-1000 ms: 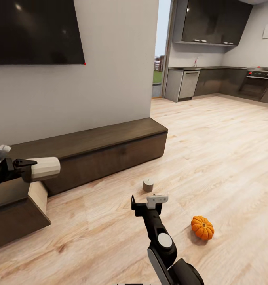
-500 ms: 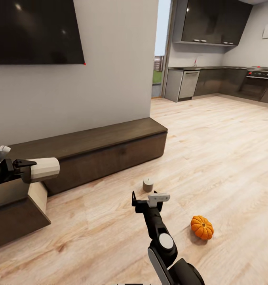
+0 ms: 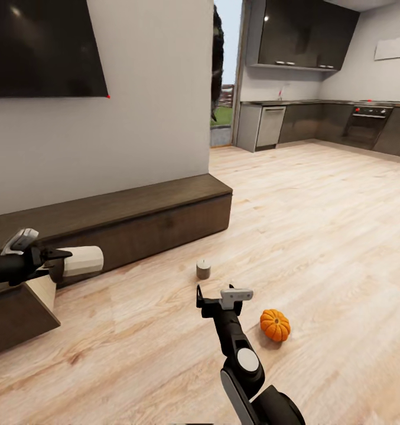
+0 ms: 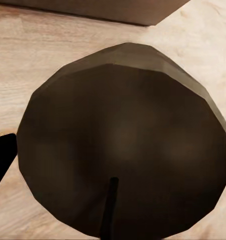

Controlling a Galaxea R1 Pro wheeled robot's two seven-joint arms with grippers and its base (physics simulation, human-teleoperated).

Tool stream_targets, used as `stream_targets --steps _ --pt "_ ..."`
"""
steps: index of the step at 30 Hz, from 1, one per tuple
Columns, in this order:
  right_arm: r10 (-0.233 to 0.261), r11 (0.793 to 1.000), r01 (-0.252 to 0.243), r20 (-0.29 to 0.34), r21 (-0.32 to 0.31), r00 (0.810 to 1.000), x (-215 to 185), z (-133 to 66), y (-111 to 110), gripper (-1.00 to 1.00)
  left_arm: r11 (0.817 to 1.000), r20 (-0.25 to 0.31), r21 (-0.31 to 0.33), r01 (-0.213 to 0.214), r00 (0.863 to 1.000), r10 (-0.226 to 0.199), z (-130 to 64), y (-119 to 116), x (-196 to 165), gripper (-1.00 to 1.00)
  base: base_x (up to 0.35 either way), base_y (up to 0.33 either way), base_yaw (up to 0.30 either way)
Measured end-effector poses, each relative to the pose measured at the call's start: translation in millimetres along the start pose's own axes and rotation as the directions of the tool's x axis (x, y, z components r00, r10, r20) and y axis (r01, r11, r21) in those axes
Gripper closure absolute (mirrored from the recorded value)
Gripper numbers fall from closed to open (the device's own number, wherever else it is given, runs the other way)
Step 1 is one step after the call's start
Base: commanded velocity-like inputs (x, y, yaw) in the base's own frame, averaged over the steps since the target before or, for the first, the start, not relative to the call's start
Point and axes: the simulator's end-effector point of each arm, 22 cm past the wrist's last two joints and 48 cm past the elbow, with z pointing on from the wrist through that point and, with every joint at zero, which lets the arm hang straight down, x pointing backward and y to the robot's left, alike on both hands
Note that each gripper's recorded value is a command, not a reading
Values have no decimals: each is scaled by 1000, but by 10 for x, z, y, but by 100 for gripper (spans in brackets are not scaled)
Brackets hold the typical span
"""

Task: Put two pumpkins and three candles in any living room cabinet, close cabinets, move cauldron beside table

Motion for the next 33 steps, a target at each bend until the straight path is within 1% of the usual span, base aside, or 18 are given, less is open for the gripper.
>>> stream_targets --steps 2,5,9,11,12,14,15,17,18,19,20,22,24,25,27,29,33 --pt "0 1000 0 0 0 1000 -1 0 1 -100 1000 -3 8 4 1000 -4 40 -26 30 100 -13 -37 -1" --pt "1 1000 -1 0 -1 1000 -1 0 4 -100 1000 -10 5 1 1000 -1 100 -24 81 100 -4 -11 0" --pt "1 1000 -1 1 1 1000 -6 0 2 -100 999 -35 -42 -30 999 29 227 64 212 100 -1 -3 0" --pt "1 1000 -1 2 1 1000 -9 -1 2 -100 996 -36 -74 -51 998 48 301 121 257 100 0 -1 0" --pt "1 1000 -1 2 1 1000 -11 -1 5 -100 990 -34 -120 -77 997 74 397 197 308 100 0 0 0" --pt "7 1000 -7 9 0 1000 -50 -6 15 -100 978 -24 -178 -106 994 104 545 265 372 100 0 0 0" --pt "10 1000 -10 14 -1 1000 -72 -9 19 -100 976 -19 -189 -110 994 109 580 271 382 100 0 0 0" --pt "19 1000 -19 31 -3 999 -165 -21 30 -100 959 -10 -246 -140 990 142 690 337 425 100 0 0 0" --pt "21 1000 -21 35 -4 999 -182 -24 32 -100 956 -7 -255 -143 989 146 715 340 432 100 0 0 0" --pt "24 1000 -24 42 -5 999 -219 -29 30 -100 940 -1 -298 -164 985 171 791 383 460 100 0 0 0" --pt "25 1000 -24 45 -6 999 -232 -32 33 -100 940 10 -302 -160 985 171 837 359 470 100 0 0 0" --pt "26 1000 -25 47 -8 999 -242 -35 43 -100 929 21 -331 -166 983 183 876 381 474 100 0 0 0" --pt "25 1000 -24 49 -11 998 -248 -38 52 -100 911 30 -379 -164 982 189 908 437 485 100 0 0 0" --pt "24 1000 -23 48 -12 999 -243 -37 51 -100 877 37 -460 -136 984 172 951 570 541 100 0 0 0" --pt "23 1000 -22 47 -12 999 -238 -38 49 -100 879 58 -469 -88 990 130 1038 544 612 100 0 0 0" --pt "22 1000 -21 47 -12 999 -235 -37 47 -100 872 67 -484 -73 991 120 1067 549 640 100 0 0 0" --pt "21 1000 -20 43 -13 999 -218 -35 51 -100 877 87 -479 -44 991 98 1124 504 670 100 0 0 0"
